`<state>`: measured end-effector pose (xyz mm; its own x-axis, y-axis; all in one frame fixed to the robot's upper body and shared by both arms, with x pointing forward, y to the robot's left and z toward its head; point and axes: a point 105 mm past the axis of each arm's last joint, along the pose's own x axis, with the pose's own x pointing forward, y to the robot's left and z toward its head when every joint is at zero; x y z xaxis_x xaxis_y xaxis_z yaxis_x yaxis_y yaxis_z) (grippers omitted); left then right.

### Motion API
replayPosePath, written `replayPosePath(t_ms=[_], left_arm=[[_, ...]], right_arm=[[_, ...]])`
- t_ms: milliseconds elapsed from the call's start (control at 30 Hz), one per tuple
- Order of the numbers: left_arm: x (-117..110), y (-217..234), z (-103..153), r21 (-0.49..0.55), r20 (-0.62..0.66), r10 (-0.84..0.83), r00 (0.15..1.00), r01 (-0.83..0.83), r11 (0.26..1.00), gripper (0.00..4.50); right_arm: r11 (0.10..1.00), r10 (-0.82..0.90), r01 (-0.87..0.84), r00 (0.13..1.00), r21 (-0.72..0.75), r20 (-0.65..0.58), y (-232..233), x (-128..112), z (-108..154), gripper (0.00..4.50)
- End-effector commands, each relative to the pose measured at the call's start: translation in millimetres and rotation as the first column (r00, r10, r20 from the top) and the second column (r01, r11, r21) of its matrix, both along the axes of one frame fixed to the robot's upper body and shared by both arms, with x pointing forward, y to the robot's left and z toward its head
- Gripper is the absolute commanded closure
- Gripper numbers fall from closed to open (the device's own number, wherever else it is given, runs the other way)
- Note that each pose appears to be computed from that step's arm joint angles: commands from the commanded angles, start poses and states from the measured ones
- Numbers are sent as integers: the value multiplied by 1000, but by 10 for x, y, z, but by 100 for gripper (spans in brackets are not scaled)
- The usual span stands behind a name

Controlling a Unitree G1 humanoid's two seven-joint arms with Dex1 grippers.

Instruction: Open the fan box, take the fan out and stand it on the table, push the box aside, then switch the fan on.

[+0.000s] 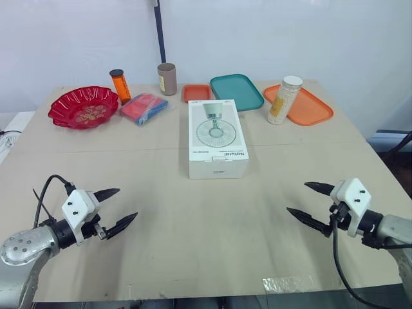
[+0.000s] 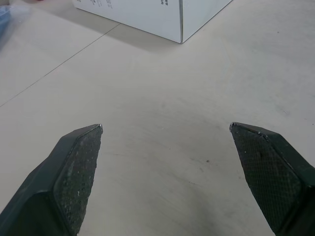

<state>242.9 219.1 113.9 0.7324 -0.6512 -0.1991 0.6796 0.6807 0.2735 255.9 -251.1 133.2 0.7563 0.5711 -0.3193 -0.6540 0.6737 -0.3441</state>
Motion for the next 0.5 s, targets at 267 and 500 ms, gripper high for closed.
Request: replayPosePath(t_ms=[267,500], left_arm=[[30,-67,136,-21,49,-16,999,17,1000,10],[25,-102,136,-35,46,-19,999,21,999,10]], right_arm=[[1000,-15,15,999,19,28,12,7,52,0],[1000,-15,14,999,27,30,32,19,62,0]])
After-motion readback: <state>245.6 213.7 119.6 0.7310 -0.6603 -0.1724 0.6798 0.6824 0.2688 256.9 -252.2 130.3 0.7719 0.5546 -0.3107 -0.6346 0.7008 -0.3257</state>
